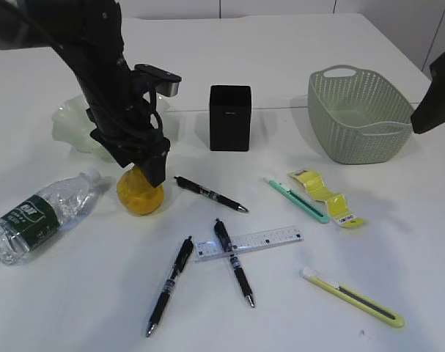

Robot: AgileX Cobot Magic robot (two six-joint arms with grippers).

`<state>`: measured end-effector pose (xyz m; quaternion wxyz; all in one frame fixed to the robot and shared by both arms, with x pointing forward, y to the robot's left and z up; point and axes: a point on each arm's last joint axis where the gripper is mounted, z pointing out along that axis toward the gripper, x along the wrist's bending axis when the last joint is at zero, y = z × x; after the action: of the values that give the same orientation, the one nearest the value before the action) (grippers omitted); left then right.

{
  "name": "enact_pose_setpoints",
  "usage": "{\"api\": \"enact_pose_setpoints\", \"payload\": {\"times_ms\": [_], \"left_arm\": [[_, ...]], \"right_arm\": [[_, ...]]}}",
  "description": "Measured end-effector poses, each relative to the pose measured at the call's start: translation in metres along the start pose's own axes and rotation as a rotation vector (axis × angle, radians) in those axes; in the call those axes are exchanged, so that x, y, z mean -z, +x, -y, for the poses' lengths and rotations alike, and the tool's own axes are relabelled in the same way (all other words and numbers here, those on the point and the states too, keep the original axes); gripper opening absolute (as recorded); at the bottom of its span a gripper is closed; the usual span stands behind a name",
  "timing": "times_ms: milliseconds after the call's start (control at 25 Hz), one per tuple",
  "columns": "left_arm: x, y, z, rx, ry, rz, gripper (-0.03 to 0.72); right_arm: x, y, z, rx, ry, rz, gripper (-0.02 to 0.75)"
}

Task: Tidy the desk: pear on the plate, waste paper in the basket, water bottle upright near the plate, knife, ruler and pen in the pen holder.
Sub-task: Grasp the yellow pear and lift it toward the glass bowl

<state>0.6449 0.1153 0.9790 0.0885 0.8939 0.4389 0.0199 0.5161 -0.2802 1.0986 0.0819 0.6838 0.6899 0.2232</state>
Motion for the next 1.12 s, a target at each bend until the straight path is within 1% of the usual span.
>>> {"api": "enact_pose_setpoints", "payload": {"times_ms": [240, 600, 1120], "left_arm": [[-0.012, 0.002, -0.002, 0.002, 0.001, -0.002, 0.582], [-0.015, 0.005, -0.002, -0.012, 0.012, -0.029, 0.582], [-0.015, 0.005, -0.002, -0.013, 0.012, -0.031, 0.582]], "right_arm": [[0.0, 0.0, 0.0, 0.0, -0.002, 0.0, 0.57], [0.0, 0.0, -0.001, 0.0, -0.007, 0.001, 0.57], [0.0, 0.0, -0.001, 0.0, -0.01, 0.001, 0.569]]}}
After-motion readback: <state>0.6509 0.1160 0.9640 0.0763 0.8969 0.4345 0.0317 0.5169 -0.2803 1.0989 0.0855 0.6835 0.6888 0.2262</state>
